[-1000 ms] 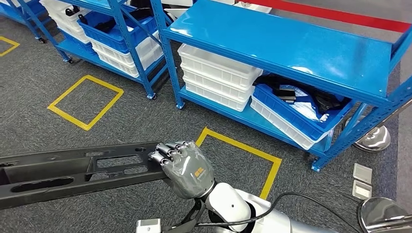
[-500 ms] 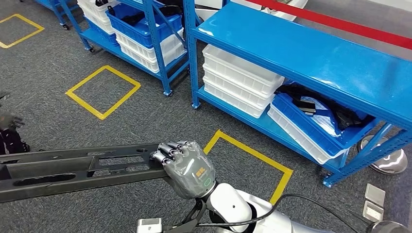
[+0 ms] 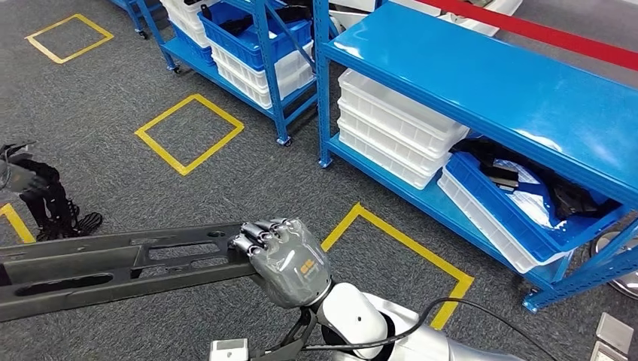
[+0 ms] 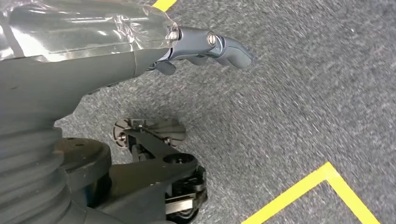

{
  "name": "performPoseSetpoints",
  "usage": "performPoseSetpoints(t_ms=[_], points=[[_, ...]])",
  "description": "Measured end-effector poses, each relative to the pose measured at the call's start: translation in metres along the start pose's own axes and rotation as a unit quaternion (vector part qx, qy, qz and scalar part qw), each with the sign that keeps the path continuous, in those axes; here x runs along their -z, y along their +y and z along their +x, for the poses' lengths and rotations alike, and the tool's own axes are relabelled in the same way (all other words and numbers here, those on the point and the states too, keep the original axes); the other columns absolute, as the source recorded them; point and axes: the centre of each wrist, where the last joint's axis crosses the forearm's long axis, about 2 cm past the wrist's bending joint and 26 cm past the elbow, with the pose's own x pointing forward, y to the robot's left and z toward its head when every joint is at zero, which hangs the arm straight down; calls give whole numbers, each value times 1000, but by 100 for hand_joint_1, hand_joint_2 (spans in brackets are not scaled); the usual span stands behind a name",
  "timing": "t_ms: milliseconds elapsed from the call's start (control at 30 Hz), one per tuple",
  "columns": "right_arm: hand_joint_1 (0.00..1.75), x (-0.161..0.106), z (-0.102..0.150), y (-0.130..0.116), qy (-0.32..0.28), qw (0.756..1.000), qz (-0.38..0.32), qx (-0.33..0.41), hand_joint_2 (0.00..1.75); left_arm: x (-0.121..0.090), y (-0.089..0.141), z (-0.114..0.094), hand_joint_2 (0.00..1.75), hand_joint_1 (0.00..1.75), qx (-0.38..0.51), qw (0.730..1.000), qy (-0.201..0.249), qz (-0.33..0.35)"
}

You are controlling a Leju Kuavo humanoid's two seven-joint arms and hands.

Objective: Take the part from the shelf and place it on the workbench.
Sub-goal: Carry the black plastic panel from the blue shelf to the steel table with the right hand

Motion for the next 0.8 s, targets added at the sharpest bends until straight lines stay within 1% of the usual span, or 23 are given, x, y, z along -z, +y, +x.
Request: performPoseSetpoints(t_ms=[800], points=[[175, -3, 1, 1, 6, 1000, 3, 0, 175, 1, 1, 0, 175, 0, 1, 1000, 1, 0]])
